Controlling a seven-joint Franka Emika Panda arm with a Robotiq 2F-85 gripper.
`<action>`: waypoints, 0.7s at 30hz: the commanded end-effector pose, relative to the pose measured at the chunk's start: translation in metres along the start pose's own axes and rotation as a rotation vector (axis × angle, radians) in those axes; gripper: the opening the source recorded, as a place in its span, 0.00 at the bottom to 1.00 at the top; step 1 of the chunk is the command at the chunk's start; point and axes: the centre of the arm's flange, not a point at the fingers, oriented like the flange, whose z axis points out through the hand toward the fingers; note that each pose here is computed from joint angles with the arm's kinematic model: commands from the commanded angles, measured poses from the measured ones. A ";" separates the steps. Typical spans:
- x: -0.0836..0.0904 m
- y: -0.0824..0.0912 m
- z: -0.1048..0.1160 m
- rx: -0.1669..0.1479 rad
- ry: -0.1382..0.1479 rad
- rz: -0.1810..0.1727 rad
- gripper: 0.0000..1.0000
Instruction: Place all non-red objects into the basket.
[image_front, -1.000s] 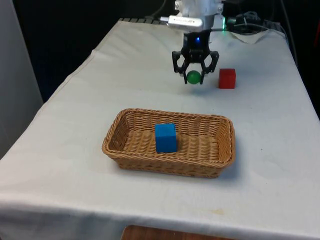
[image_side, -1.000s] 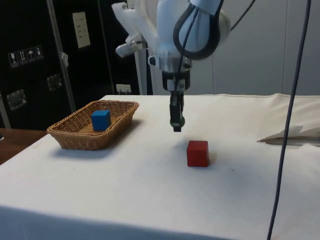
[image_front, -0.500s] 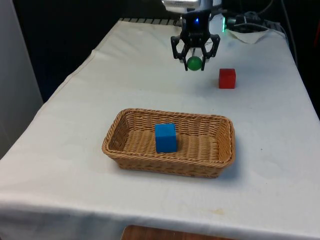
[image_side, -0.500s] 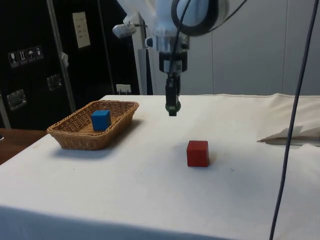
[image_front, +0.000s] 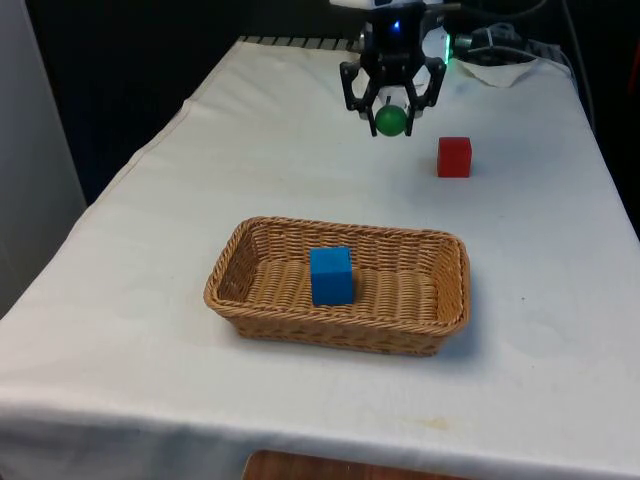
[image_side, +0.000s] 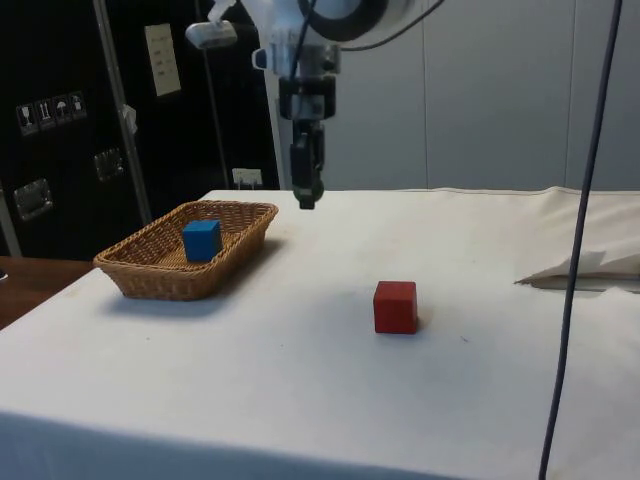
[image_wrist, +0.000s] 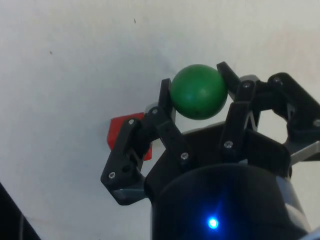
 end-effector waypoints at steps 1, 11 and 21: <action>0.007 -0.002 -0.001 0.010 -0.005 -0.001 0.00; 0.040 -0.003 0.002 -0.003 -0.013 -0.006 0.00; 0.072 -0.004 0.008 -0.022 -0.013 -0.020 0.00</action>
